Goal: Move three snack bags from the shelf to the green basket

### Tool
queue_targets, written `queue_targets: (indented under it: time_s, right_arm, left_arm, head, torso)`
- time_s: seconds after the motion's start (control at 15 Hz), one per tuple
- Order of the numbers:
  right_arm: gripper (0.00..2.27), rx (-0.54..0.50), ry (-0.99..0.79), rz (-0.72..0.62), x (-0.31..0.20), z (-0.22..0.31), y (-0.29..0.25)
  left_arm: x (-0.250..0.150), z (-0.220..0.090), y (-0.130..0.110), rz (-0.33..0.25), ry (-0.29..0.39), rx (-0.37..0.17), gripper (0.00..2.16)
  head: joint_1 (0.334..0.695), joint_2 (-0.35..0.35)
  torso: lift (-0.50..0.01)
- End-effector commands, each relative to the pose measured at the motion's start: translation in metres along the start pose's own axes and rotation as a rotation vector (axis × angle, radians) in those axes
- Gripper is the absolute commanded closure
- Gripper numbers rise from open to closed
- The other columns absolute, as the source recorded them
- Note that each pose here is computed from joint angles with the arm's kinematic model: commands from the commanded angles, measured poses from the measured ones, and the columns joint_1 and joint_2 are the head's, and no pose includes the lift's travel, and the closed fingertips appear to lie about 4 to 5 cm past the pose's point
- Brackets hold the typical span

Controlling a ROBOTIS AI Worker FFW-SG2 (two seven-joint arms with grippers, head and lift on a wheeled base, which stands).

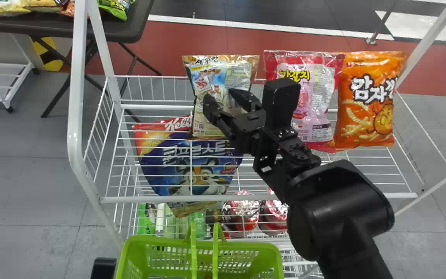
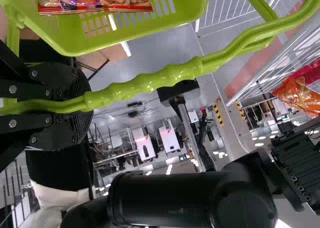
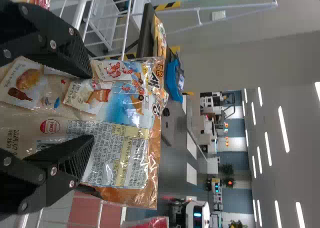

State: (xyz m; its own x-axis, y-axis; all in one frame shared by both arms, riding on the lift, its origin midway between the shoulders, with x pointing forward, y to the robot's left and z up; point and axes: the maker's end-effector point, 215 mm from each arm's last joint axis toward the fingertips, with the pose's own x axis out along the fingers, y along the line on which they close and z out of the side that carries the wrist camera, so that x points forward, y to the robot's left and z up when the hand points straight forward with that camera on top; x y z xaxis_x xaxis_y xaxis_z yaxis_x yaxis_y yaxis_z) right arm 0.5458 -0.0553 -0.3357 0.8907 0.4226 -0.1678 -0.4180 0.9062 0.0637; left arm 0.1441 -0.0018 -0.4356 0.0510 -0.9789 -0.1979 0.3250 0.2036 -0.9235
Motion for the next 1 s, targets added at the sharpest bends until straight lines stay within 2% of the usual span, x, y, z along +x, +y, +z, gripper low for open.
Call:
queue_targets:
  time_s: [0.0, 0.27, 0.53, 0.73, 0.8, 0.93]
  right_arm:
    - [2.24, -0.014, -0.027, 0.012, -0.008, 0.013, 0.005]
    - [2.24, -0.033, -0.056, 0.01, -0.03, 0.023, 0.002]
    - [2.24, -0.049, -0.047, -0.007, -0.096, 0.036, -0.005]
    - [2.24, -0.037, -0.008, -0.021, -0.156, 0.045, -0.02]
    - [2.24, -0.026, 0.008, -0.017, -0.173, 0.045, -0.022]
    - [2.24, 0.005, 0.099, -0.014, -0.204, 0.033, -0.023]
  left_arm:
    - [0.001, 0.001, 0.0, -0.001, -0.003, -0.001, 1.55]
    - [0.002, 0.002, -0.001, 0.003, -0.007, 0.003, 1.55]
    - [0.004, 0.003, -0.004, 0.011, -0.009, 0.016, 1.55]
    - [0.008, 0.002, -0.006, 0.008, -0.006, 0.015, 1.55]
    - [0.009, 0.002, -0.007, 0.004, -0.008, 0.013, 1.55]
    - [0.012, 0.003, -0.009, 0.0, -0.011, 0.014, 1.55]
  head:
    - [0.695, -0.097]
    - [0.695, -0.104]
    - [0.695, -0.132]
    - [0.695, -0.2]
    - [0.695, -0.256]
    - [0.695, -0.31]
  torso:
    - [-0.048]
    - [-0.048]
    - [-0.048]
    - [-0.048]
    - [-0.048]
    - [-0.048]
